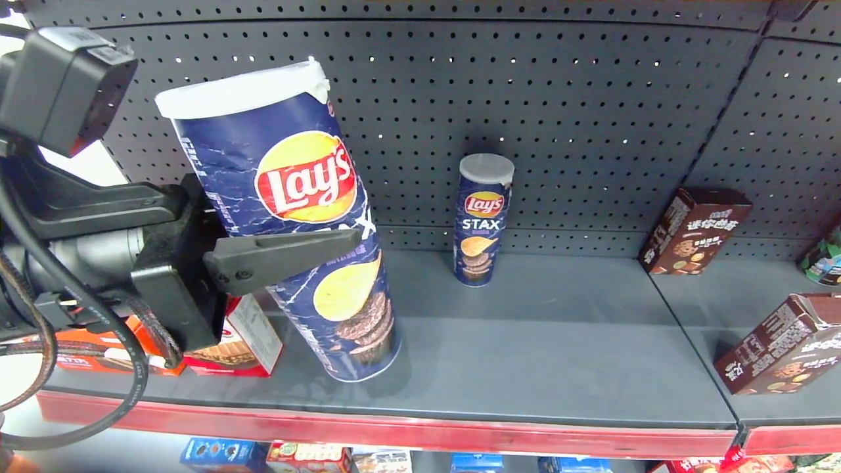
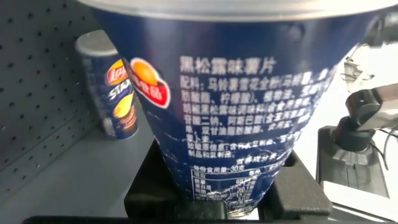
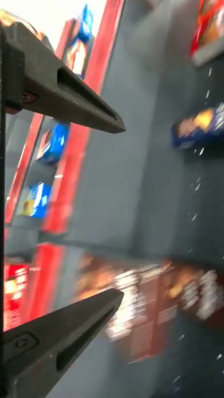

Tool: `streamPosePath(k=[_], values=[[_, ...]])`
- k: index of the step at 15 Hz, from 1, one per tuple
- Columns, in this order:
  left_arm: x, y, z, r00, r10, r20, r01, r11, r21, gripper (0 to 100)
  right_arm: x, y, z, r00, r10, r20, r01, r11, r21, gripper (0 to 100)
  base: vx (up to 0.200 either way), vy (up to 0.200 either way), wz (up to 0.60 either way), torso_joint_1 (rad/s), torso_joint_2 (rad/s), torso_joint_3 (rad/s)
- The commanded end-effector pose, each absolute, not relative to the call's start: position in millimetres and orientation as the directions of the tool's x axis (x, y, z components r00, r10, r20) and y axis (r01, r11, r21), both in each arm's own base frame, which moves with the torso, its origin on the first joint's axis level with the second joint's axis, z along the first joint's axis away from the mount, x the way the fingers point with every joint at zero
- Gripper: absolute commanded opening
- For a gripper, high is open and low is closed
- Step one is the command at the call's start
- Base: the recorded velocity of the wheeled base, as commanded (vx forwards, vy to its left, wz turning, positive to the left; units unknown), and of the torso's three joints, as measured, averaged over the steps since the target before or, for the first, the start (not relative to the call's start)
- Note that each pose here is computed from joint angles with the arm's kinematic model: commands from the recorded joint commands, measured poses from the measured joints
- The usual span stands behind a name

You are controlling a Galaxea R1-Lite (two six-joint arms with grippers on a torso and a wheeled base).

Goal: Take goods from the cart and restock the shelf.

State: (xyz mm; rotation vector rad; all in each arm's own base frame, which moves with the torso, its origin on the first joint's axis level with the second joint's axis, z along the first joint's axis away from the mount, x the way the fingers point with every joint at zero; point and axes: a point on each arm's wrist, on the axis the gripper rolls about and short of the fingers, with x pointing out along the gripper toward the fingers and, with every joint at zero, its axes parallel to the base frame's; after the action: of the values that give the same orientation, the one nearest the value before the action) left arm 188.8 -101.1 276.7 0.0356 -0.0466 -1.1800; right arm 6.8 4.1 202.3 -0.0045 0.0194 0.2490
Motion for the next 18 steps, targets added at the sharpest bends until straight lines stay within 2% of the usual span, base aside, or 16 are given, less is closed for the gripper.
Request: streamPosePath(k=[1, 5, 10, 12, 15, 18], values=[[190, -98, 274, 0.391, -0.920, 0.011, 0.919, 0.391, 0.046, 0, 84, 21, 240, 0.924, 0.370, -0.099, -0.372, 0.928, 0.002, 100, 0.000, 0.000, 0.00, 0.000, 0.00, 0.000], [191, -94, 277, 0.406, -0.914, 0.015, 0.912, 0.407, 0.050, 0, 174, 47, 238, 0.907, 0.419, -0.050, -0.420, 0.907, -0.019, 100, 0.000, 0.000, 0.00, 0.000, 0.00, 0.000], [192, -94, 279, 0.406, -0.913, 0.019, 0.912, 0.407, 0.052, 0, 229, 77, 256, 0.795, 0.605, -0.046, -0.606, 0.789, -0.101, 100, 0.000, 0.000, 0.00, 0.000, 0.00, 0.000], [191, -95, 278, 0.404, -0.915, 0.022, 0.915, 0.404, 0.020, 0, 244, 92, 264, 0.665, 0.746, -0.042, -0.743, 0.654, -0.145, 100, 0.000, 0.000, 0.00, 0.000, 0.00, 0.000], [191, -95, 279, 0.402, -0.915, 0.024, 0.915, 0.403, 0.019, 0, 266, 102, 259, 0.550, 0.831, -0.085, -0.828, 0.529, -0.184, 100, 0.000, 0.000, 0.00, 0.000, 0.00, 0.000], [191, -95, 279, 0.388, -0.921, 0.024, 0.921, 0.388, 0.019, 0, 304, 91, 249, 0.411, 0.908, -0.083, -0.883, 0.374, -0.283, 100, 0.000, 0.000, 0.00, 0.000, 0.00, 0.000]])
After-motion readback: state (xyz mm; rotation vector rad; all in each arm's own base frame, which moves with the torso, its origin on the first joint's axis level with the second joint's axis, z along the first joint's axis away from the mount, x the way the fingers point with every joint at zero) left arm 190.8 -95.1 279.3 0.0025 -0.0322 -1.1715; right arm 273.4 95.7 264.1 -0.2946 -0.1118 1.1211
